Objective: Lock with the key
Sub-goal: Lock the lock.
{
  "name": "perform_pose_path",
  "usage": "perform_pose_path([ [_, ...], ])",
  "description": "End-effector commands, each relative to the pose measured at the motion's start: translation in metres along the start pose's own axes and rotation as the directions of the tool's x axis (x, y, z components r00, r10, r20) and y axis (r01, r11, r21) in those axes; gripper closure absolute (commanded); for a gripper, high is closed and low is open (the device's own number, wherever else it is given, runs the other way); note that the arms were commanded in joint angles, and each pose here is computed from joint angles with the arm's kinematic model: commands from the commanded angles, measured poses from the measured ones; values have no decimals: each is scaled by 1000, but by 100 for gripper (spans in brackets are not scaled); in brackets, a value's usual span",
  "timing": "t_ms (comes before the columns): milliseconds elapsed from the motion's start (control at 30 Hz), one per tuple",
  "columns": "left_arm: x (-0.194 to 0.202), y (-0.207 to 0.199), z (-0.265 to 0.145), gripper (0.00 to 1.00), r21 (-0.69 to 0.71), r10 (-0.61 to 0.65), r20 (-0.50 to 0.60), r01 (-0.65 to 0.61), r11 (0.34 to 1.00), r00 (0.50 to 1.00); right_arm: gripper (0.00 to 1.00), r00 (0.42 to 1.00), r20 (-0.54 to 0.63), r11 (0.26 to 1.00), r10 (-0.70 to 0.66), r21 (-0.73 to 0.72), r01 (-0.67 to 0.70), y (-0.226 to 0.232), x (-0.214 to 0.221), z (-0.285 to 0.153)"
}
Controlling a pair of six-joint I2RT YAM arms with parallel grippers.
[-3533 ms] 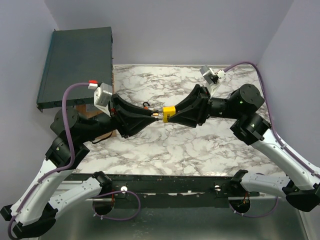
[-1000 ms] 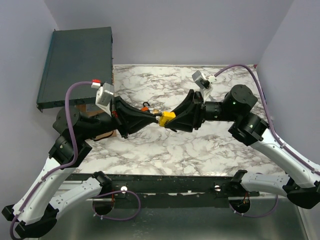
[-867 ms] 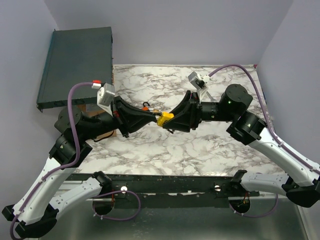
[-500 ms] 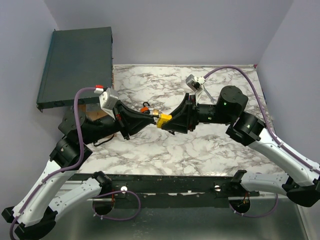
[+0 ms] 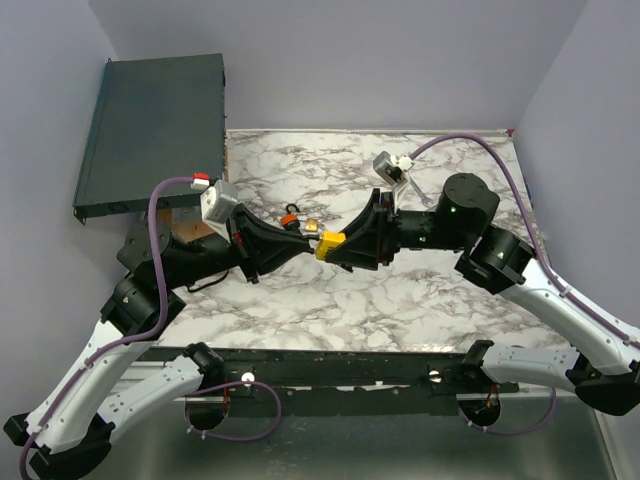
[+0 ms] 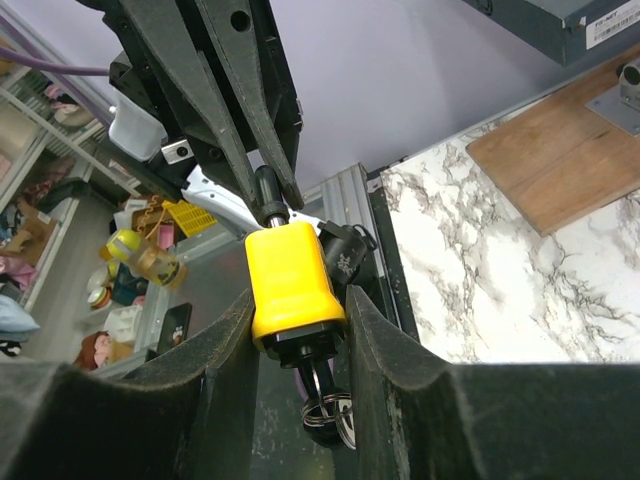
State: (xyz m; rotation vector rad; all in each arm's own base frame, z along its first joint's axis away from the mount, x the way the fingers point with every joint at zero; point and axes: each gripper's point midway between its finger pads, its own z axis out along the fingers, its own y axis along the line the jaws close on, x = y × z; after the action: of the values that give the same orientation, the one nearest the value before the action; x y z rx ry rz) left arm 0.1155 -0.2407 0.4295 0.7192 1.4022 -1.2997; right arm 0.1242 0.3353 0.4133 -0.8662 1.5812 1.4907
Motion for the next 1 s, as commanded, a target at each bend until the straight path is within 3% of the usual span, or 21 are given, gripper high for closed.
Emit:
perform_pose_path([
  [0,80,-23,-8,100,145,-145,-317,199,969,937,99,965,239,992,-104,-43,118,30,-71,-2],
  [967,118,-29,-2,100,148,-182,-425,266,953,887,99,968,229,993,-100,-45,113,24,-78,12],
])
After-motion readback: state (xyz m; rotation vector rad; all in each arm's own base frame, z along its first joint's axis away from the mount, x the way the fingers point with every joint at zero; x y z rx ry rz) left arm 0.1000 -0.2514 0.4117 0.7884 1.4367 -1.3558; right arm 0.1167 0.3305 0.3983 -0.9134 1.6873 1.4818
